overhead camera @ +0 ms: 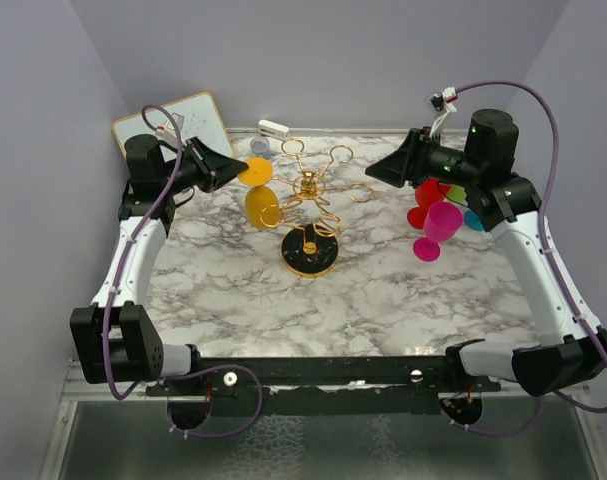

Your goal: Take the wine glass off the wine glass rack

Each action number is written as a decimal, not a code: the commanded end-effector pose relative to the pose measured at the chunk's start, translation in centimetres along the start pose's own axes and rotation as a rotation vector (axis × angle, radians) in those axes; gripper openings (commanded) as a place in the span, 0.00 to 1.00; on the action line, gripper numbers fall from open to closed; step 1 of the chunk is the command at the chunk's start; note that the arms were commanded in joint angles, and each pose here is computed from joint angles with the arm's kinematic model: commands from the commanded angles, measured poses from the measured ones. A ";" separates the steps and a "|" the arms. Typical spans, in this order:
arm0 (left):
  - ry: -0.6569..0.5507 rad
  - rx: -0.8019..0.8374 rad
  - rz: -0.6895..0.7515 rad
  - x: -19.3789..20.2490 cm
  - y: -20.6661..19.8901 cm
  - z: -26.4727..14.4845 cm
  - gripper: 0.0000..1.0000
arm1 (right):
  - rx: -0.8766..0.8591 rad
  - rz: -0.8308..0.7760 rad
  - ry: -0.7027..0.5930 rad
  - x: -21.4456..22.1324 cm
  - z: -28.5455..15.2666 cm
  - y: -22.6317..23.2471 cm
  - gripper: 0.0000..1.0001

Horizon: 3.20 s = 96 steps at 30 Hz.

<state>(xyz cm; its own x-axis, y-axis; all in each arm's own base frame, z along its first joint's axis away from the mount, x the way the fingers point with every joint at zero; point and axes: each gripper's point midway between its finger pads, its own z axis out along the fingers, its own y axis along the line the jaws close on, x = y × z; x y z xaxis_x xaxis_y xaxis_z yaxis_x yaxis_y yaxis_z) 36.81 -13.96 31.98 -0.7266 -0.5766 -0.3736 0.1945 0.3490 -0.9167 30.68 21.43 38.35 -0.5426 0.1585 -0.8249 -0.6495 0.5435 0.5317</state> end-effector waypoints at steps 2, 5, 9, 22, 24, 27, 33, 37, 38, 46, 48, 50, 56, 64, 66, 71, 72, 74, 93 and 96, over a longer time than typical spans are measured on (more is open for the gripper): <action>0.019 0.053 0.035 0.4 -1.7 -0.3 0.12 | 0.013 -0.025 -0.044 -0.7 -0.5 0.5 0.45; 0.018 0.055 0.037 0.4 -2.0 -0.4 0.06 | 0.015 -0.029 -0.051 -0.8 -0.6 0.6 0.45; 0.013 0.059 0.045 0.3 -2.7 -0.7 0.01 | 0.014 -0.029 -0.057 -0.9 -0.8 0.7 0.45; -0.010 0.101 0.061 0.3 -5.7 -1.9 0.00 | 0.019 -0.029 -0.075 -0.9 -1.4 1.1 0.45; -0.007 0.114 0.049 0.5 -6.0 -2.1 0.00 | 0.020 -0.030 -0.077 -0.9 -1.5 1.2 0.45; -0.003 0.129 0.040 0.8 -6.3 -2.2 0.00 | 0.016 -0.028 -0.076 -0.8 -1.6 1.3 0.45; -0.005 0.144 0.025 1.2 -6.6 -2.5 0.00 | 0.014 -0.025 -0.078 -0.6 -1.7 1.4 0.45; 0.003 0.155 0.029 1.4 -7.0 -2.1 0.00 | 0.007 -0.019 -0.078 -0.6 -1.6 1.5 0.45; 0.008 0.155 0.029 1.5 -7.1 -1.8 0.00 | 0.006 -0.020 -0.078 -0.6 -1.6 1.5 0.45; 0.040 0.151 0.033 1.8 -6.9 0.5 0.00 | 0.009 -0.016 -0.080 -0.5 -1.7 1.5 0.45; 0.043 0.147 0.036 1.7 -6.9 1.0 0.00 | 0.007 -0.015 -0.079 -0.5 -1.7 1.5 0.45; 0.042 0.144 0.043 1.3 -6.9 1.4 0.00 | 0.006 -0.014 -0.078 -0.5 -1.6 1.5 0.45; 0.030 0.105 0.076 0.0 -6.6 2.7 0.00 | 0.005 -0.014 -0.075 -0.5 -1.5 1.4 0.45; -0.018 -0.001 0.131 -2.1 -5.4 3.6 0.00 | 0.003 -0.017 -0.076 -0.6 -1.4 1.3 0.45; -0.045 -0.053 0.144 -2.7 -4.8 3.5 0.00 | -0.002 -0.025 -0.076 -0.7 -1.4 1.5 0.45; -0.198 -0.177 0.248 -5.7 -5.5 1.9 0.00 | -0.050 -0.067 -0.064 -1.2 -1.4 2.4 0.47; -0.231 -0.174 0.277 -6.4 -6.5 1.4 0.00 | -0.070 -0.080 -0.060 -1.3 -1.4 2.8 0.48; -0.295 -0.154 0.334 -7.5 -8.5 0.5 0.00 | -0.128 -0.109 -0.055 -1.6 -1.6 3.9 0.49; -0.090 0.635 0.810 8.0 -30.0 1.6 0.00 | -0.370 -0.264 -0.102 -3.3 -5.9 11.6 0.59; -0.054 0.688 0.819 9.7 -30.7 1.5 0.00 | -0.371 -0.279 -0.133 -3.5 -6.8 12.4 0.59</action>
<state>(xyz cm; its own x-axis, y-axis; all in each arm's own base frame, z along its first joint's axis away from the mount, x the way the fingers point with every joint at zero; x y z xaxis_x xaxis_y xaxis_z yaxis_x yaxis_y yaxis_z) 26.78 -30.57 54.47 -0.2766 -0.3932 -0.8769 0.8954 0.2259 -0.3838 23.38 22.34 46.54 -0.3389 0.1365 -0.9309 -0.8857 0.2874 0.3646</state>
